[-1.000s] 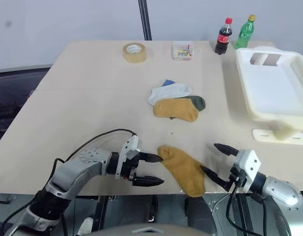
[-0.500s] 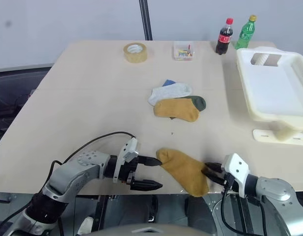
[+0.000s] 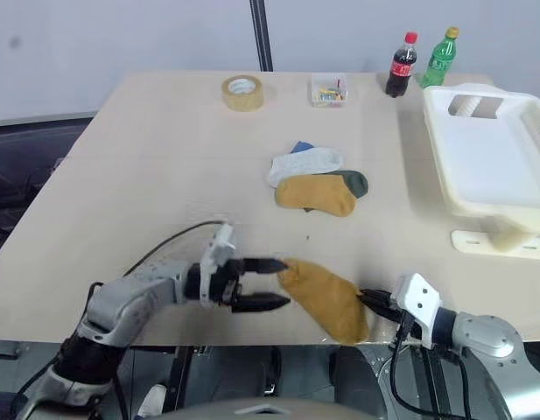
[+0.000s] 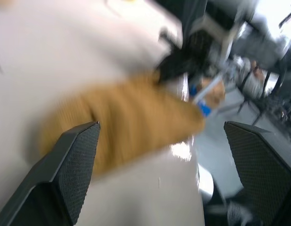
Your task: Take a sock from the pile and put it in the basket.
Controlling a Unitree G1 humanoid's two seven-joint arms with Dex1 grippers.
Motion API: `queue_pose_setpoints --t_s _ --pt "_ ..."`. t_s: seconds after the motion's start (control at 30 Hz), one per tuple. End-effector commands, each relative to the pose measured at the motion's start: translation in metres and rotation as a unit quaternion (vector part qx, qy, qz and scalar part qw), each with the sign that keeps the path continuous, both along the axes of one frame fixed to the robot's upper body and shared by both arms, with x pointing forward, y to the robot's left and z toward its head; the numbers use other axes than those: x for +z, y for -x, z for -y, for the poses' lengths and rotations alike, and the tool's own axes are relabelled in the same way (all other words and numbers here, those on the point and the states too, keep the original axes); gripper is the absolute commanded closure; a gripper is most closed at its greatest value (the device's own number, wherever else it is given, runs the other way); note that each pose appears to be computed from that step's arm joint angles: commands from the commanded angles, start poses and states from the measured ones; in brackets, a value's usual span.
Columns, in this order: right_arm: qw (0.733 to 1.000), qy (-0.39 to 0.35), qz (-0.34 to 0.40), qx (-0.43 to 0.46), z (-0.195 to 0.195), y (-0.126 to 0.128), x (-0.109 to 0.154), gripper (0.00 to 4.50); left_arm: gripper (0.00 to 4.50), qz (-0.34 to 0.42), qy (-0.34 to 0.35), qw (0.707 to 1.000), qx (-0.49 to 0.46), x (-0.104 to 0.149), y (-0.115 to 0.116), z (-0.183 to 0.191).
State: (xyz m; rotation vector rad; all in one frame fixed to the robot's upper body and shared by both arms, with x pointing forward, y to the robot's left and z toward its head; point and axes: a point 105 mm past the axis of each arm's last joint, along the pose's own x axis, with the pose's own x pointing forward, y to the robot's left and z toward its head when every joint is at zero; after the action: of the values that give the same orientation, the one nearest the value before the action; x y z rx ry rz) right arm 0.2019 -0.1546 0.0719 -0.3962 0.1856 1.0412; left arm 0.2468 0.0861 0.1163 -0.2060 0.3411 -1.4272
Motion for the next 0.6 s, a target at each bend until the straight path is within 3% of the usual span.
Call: queue_pose_setpoints --t_s 0.03,0.3,0.6 --pt "0.999 0.014 0.042 0.029 -0.004 -0.002 0.006 4.46 0.0 0.012 0.005 1.0 0.021 0.003 -0.012 -0.004" --pt "0.985 0.075 0.139 0.074 -0.007 -0.027 0.01 4.46 0.0 0.019 -0.052 0.998 0.016 -0.023 -0.021 0.008" --pt "0.959 0.114 0.232 0.117 -0.013 -0.047 0.014 4.46 0.0 0.032 -0.094 0.994 0.042 -0.039 -0.027 -0.003"
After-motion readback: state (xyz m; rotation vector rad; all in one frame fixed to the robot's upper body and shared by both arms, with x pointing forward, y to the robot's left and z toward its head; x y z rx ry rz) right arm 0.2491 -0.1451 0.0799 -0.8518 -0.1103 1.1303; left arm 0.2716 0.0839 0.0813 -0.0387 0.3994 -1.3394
